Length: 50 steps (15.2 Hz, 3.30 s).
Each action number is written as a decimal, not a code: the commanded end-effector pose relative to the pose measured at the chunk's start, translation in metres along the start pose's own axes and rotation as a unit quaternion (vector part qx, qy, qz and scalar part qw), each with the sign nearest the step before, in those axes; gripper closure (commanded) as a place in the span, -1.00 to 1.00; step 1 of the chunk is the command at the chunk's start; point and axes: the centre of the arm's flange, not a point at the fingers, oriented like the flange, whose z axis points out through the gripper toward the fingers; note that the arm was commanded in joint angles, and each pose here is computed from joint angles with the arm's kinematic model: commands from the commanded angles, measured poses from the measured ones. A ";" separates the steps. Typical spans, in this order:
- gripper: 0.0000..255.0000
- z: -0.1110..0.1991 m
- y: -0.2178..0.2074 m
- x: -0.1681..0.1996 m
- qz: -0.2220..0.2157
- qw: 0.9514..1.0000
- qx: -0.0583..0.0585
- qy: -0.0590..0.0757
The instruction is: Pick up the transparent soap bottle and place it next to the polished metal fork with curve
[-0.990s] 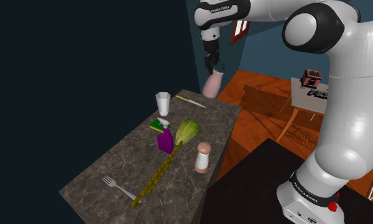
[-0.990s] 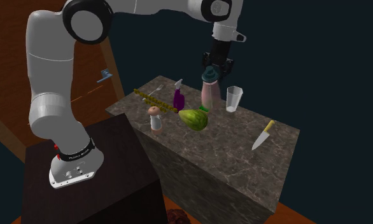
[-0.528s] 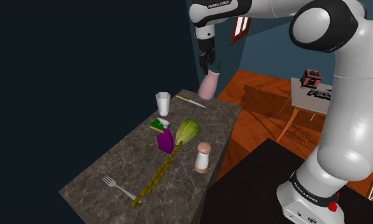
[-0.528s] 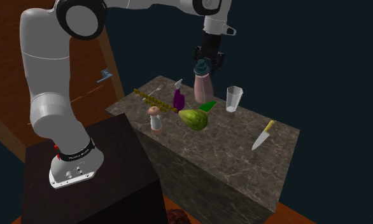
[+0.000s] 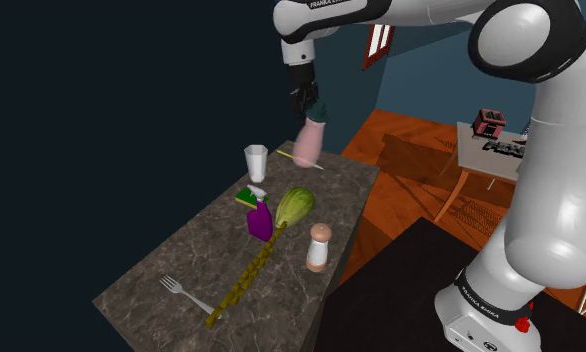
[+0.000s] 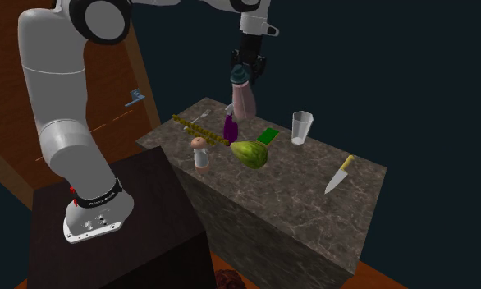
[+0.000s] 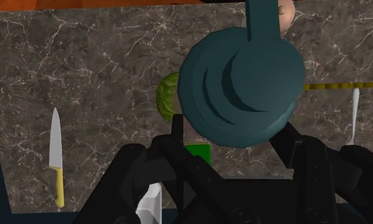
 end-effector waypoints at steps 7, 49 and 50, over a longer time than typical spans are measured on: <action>1.00 -0.002 -0.102 0.019 0.001 1.000 0.000 0.000; 1.00 0.109 -0.333 0.093 0.001 1.000 0.000 0.000; 1.00 0.114 -0.333 0.095 0.001 1.000 0.000 0.000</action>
